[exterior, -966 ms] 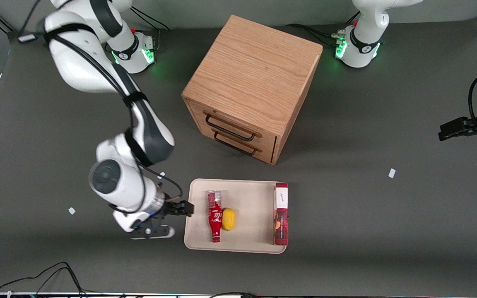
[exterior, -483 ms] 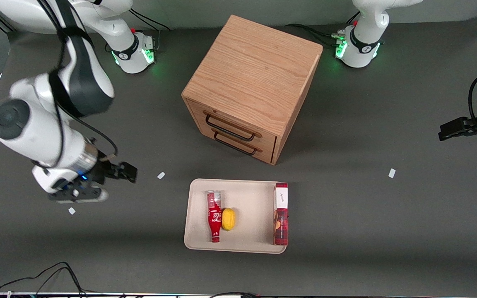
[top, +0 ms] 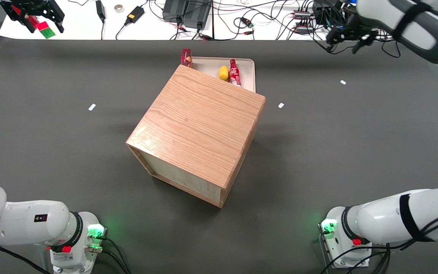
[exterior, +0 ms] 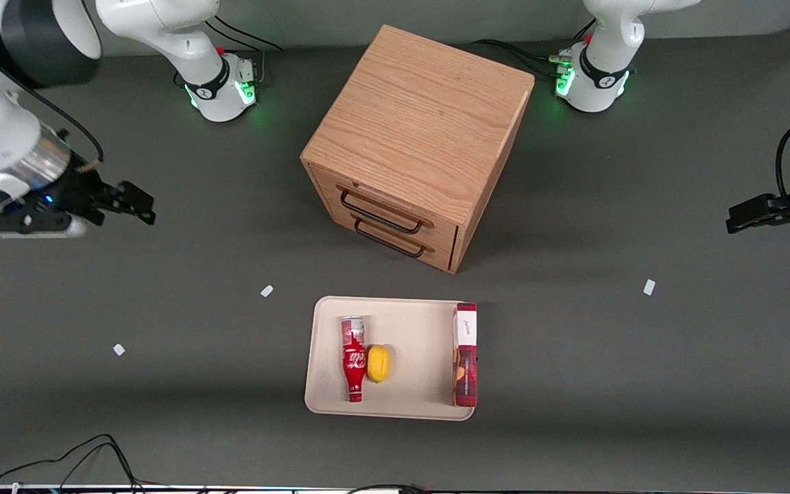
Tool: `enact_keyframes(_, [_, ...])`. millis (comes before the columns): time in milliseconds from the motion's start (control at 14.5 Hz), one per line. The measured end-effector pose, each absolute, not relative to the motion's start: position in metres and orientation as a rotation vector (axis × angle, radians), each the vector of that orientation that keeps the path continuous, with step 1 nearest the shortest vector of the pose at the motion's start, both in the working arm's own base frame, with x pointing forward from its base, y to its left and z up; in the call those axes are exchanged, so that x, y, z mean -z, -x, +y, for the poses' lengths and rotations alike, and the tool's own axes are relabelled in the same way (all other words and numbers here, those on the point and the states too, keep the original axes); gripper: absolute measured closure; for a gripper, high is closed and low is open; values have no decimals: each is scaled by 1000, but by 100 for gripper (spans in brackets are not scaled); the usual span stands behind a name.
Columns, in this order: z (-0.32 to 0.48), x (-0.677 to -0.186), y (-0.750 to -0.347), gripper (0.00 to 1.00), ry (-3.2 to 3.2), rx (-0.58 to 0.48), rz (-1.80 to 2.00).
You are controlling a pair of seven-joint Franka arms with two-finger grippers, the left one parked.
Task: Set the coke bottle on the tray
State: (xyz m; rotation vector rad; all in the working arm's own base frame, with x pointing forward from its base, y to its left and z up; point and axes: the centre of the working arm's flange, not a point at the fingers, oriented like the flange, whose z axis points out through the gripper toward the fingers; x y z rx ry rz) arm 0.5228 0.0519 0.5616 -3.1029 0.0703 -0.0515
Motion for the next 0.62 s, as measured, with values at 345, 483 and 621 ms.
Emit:
enact_keyframes(345, [32,-596,-493,0,3114,31,44])
enact_keyframes(483, [27,-603,-492,0,3119,12,54])
enact_keyframes(621, [24,-607,-491,0,3120,-5,65])
